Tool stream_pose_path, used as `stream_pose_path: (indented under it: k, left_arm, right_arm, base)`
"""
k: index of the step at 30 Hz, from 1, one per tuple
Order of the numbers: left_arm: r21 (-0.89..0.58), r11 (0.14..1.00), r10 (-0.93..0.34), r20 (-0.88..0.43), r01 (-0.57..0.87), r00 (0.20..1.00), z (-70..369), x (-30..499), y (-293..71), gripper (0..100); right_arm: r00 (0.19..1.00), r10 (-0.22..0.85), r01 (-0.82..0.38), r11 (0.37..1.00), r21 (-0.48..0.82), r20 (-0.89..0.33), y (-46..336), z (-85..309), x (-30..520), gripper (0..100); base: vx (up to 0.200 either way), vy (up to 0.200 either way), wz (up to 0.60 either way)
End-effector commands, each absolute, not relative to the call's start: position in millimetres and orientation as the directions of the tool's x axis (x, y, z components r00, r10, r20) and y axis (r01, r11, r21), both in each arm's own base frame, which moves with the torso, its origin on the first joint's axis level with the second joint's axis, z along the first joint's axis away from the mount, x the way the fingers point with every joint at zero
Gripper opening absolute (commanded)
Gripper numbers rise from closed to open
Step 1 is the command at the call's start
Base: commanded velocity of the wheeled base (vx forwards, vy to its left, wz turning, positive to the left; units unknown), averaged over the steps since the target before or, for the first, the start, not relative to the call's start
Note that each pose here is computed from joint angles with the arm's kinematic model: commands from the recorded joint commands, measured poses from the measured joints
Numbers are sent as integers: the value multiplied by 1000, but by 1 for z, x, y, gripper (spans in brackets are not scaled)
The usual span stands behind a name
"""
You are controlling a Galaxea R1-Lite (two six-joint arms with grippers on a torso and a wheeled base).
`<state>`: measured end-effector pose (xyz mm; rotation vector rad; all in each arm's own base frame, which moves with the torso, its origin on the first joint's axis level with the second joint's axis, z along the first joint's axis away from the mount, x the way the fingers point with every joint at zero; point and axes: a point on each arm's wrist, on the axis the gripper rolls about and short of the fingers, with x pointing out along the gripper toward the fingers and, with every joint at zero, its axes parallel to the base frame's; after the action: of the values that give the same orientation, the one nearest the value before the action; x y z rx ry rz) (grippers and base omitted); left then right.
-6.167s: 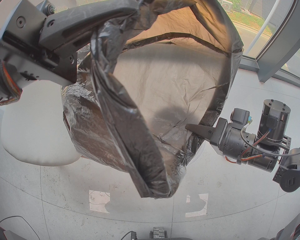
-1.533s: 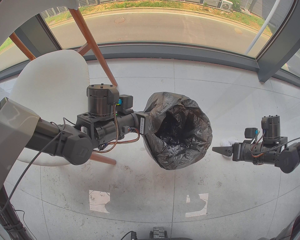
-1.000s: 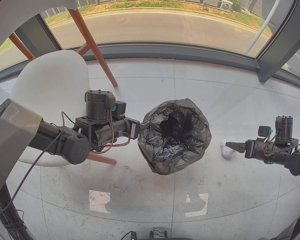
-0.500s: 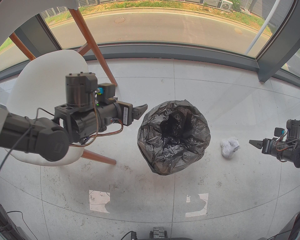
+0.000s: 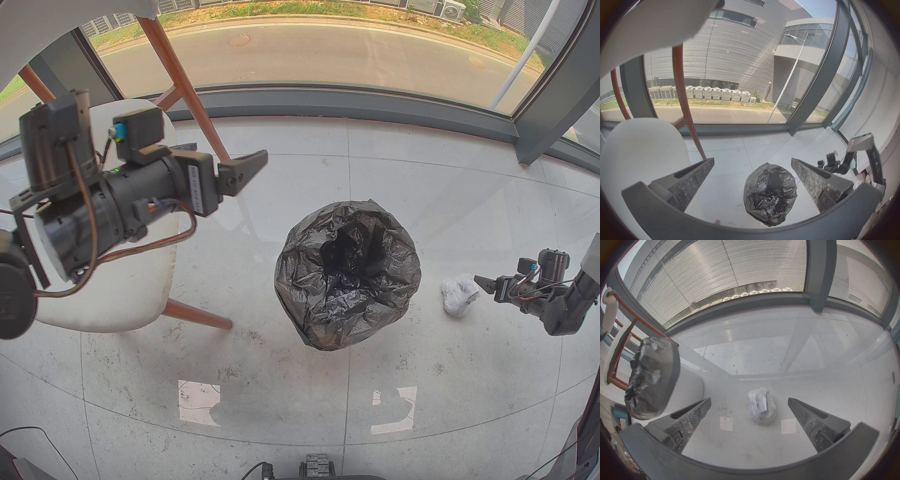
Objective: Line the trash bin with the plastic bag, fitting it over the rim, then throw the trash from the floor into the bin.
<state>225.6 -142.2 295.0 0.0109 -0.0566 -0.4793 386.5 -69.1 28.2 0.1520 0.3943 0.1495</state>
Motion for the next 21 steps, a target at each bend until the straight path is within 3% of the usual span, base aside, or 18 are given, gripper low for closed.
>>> stream_pose_path:
  k: [1, 14, 15, 21]
  left_arm:
    - [10, 908, -415, 144, 418, 898, 325, 184, -115, 100]
    - [13, 921, -385, 181, 389, 905, 334, 171, -105, 100]
    - [12, 921, -385, 182, 389, 905, 334, 171, -105, 100]
    - [15, 920, -388, 191, 393, 902, 335, 166, -102, 100]
  right_arm:
    - [896, 178, -116, 978, 173, -408, -62, -30, 422, 100]
    - [885, 125, -65, 987, 147, -448, -74, -67, 460, 100]
    - [883, 124, -62, 987, 149, -453, -75, -69, 461, 0]
    - [892, 124, -67, 987, 144, -434, -77, -67, 465, 0]
  base:
    - [0, 0, 0]
    - [0, 0, 0]
    - [0, 0, 0]
    - [0, 0, 0]
